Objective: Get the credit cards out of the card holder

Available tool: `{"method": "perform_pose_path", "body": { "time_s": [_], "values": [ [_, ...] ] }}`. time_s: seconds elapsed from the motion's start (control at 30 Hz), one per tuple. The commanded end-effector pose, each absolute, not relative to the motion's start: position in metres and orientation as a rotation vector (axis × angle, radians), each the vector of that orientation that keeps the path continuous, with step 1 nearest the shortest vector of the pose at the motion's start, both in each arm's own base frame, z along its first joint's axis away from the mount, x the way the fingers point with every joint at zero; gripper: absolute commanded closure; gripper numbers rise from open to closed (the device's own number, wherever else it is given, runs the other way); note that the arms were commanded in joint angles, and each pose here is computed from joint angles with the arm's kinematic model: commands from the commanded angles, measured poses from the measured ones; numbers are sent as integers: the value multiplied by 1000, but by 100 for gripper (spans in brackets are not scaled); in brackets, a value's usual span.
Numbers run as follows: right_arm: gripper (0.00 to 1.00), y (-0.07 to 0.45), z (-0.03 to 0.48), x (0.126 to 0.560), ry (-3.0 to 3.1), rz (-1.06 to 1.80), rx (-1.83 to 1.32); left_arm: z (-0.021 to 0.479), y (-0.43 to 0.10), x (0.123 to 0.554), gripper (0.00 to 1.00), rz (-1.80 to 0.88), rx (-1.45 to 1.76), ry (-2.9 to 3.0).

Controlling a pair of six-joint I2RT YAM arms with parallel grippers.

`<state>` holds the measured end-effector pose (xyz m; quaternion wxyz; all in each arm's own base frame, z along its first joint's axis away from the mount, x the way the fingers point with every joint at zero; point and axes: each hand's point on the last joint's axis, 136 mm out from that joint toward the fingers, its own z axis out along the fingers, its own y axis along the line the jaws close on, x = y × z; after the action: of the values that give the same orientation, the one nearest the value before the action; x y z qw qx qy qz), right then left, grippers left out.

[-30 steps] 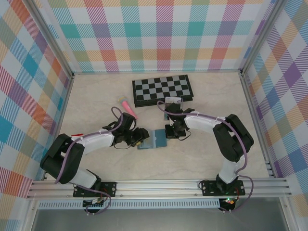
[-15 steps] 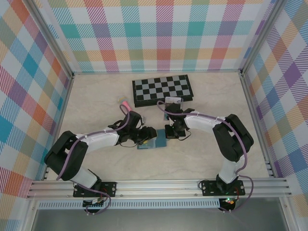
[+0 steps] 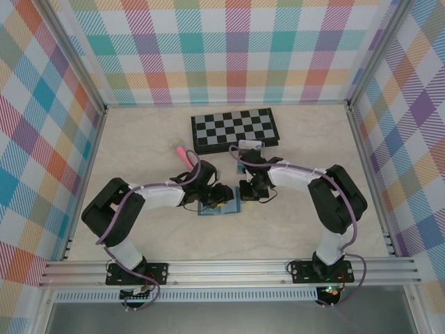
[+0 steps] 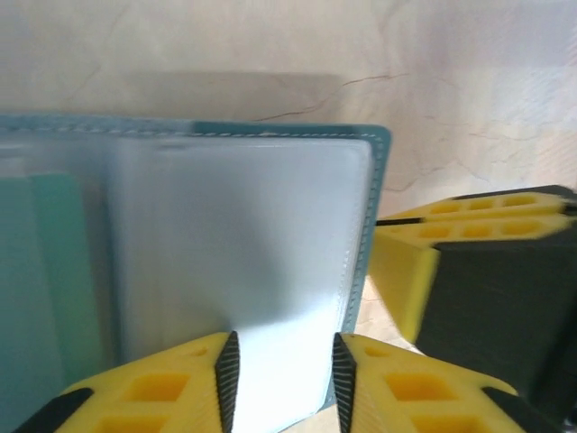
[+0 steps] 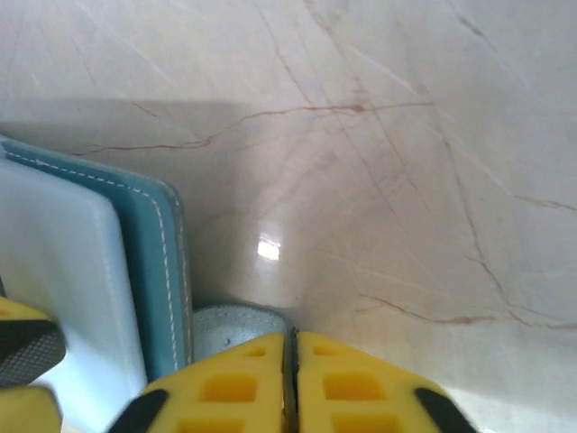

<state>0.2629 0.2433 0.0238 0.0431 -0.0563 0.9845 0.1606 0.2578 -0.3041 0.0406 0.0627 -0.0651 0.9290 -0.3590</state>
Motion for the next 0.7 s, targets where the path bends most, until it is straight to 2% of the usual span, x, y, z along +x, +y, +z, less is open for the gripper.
{"method": "perform_pose_path", "body": {
  "time_s": [0.0,0.17,0.3,0.47,0.67],
  "values": [
    [80,243,57,269,2912,550,-152,28,-299,253,72,-1006,-215,2857],
    [75,239,91,276,2810,550,-172,26,-296,253,83,-978,-224,2866],
    [78,258,100,271,2802,685,-221,30,-296,255,92,-968,-216,2862],
    [84,289,86,261,2846,776,-270,30,-298,257,100,-968,-214,2864],
    [92,297,46,263,2971,727,-185,33,-295,255,100,-959,-231,2864]
  ]
}}
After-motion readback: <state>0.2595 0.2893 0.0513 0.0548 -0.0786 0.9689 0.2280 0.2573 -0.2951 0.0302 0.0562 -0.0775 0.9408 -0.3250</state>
